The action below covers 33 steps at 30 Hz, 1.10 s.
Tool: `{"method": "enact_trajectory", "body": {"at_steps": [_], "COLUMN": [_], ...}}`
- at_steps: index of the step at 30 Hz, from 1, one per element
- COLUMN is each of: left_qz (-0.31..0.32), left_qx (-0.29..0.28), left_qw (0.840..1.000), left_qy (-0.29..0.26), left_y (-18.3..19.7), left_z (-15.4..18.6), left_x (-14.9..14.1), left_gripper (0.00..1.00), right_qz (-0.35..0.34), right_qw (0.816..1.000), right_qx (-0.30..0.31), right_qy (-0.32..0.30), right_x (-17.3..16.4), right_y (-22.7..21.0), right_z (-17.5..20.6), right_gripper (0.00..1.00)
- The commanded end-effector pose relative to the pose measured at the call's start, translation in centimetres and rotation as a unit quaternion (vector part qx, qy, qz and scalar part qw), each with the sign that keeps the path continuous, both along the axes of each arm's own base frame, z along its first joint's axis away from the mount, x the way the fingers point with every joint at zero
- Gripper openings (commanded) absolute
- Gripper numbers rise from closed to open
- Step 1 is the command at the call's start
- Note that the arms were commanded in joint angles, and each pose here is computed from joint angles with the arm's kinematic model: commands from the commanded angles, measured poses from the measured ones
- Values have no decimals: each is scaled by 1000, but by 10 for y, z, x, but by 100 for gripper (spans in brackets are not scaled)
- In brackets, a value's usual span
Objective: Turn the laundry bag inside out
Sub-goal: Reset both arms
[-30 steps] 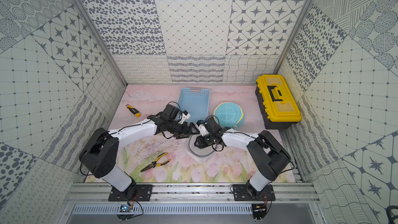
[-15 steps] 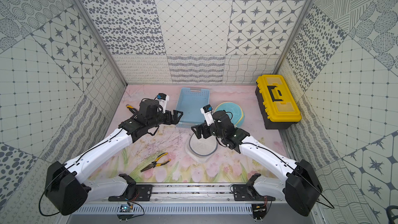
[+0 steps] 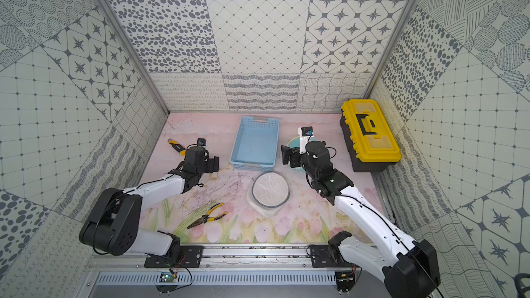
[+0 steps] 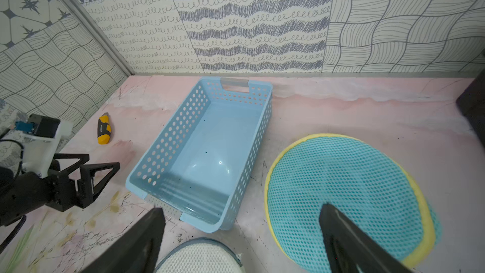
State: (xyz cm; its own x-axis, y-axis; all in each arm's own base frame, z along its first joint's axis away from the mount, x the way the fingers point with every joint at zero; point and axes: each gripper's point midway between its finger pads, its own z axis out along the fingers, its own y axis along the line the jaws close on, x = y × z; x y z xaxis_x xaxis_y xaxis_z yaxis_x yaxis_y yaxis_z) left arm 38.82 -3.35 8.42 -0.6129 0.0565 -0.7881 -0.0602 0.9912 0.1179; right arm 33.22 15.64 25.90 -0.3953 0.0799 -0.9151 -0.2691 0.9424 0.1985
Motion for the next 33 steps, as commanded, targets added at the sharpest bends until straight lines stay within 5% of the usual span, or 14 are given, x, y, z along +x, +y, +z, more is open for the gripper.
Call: {"method": "enact_trajectory", "body": {"at_steps": [1, 7, 12, 16, 18, 33], "left_qz": [-11, 6, 48, -22, 28, 19], "left_qx": [-9, -27, -34, -59, -65, -63], "left_qw": [995, 993, 991, 986, 988, 989], "left_qy": [-95, -119, -122, -152, -138, -134], "left_y": [14, 24, 40, 24, 38, 36], "left_z": [18, 5, 4, -4, -5, -5], "left_x": [17, 12, 12, 2, 3, 7], "left_gripper": [100, 99, 99, 99, 99, 99], "right_qz": [-34, -134, -201, -196, -206, -166], "right_qw": [999, 988, 970, 975, 974, 982], "right_qx": [-10, -4, -76, -88, -87, -76], "right_qy": [-32, -76, -110, -60, -43, -50], "right_x": [8, 24, 40, 56, 56, 73], "right_y": [-16, -79, -137, -154, -160, -157], "right_z": [3, -1, -31, -84, -108, -150], "right_gripper": [97, 97, 97, 97, 97, 97]}}
